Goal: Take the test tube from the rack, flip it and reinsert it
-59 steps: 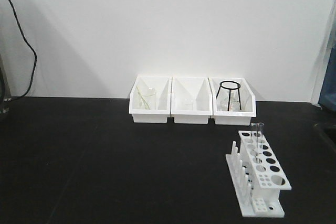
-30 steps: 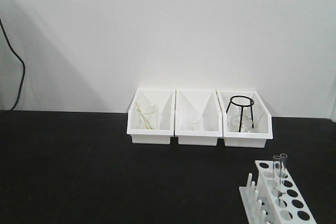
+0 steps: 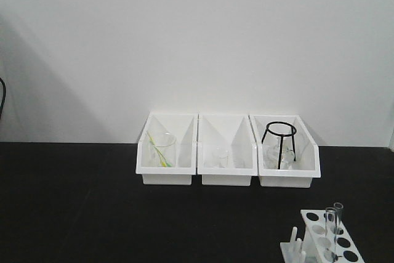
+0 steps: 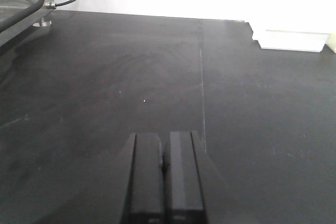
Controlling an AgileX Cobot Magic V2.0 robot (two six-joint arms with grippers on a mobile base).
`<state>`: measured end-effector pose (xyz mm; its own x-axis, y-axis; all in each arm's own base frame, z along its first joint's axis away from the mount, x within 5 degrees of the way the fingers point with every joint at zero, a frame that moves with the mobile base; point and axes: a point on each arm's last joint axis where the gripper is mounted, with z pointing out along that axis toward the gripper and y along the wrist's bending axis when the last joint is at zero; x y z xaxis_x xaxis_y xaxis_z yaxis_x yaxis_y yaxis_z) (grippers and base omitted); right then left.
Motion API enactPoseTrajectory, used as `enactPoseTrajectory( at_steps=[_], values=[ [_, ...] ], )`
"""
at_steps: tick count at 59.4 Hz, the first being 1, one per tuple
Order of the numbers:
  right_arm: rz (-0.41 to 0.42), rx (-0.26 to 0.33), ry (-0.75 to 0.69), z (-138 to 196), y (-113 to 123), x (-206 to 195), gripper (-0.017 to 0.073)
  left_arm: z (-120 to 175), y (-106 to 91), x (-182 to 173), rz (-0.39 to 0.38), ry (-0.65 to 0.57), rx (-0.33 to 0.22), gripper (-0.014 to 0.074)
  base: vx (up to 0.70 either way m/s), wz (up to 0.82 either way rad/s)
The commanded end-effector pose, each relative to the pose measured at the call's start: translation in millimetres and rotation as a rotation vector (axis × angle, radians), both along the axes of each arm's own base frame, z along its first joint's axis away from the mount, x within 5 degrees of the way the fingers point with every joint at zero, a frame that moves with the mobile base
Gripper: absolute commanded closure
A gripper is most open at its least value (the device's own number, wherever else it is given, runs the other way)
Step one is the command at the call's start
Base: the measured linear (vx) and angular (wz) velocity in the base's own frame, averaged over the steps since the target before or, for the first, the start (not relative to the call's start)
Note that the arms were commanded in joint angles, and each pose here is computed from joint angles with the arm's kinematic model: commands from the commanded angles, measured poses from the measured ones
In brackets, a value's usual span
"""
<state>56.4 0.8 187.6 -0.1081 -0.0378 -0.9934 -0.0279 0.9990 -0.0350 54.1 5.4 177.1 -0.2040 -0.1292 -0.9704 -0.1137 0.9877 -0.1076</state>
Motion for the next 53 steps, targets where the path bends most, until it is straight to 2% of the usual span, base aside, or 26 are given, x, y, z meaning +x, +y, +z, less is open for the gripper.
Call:
enactPoseTrajectory(
  at_steps=[1,29,37,40,44,53],
  values=[
    [0.000,-0.005,-0.088,7.4,0.2,-0.2,0.0571,8.4,-0.8,0.8,-0.011,-0.098,0.003,0.0600,0.07,-0.01],
    [0.001,-0.008,-0.104,8.8,0.3,-0.2,0.0571,8.4,-0.8,0.8,-0.011,-0.098,0.003,0.0600,0.02,-0.01],
    [0.014,-0.002,-0.242,21.3,1.4,-1.0,0.0571,8.4,-0.8,0.8,-0.011,-0.098,0.003,0.0600,0.00,0.00],
    [0.026,0.043,-0.379,36.3,2.2,-4.0,0.0571,8.4,-0.8,0.8,-0.011,-0.098,0.003,0.0600,0.00,0.00],
    [0.034,0.122,-0.442,54.0,2.0,-7.3,0.0571,8.4,-0.8,0.8,-0.011,-0.098,0.003,0.0600,0.00,0.00],
    [0.013,0.133,-0.285,83.0,0.9,-1.5,0.0571,8.4,-0.8,0.8,-0.011,-0.098,0.003,0.0600,0.00,0.00]
  ],
)
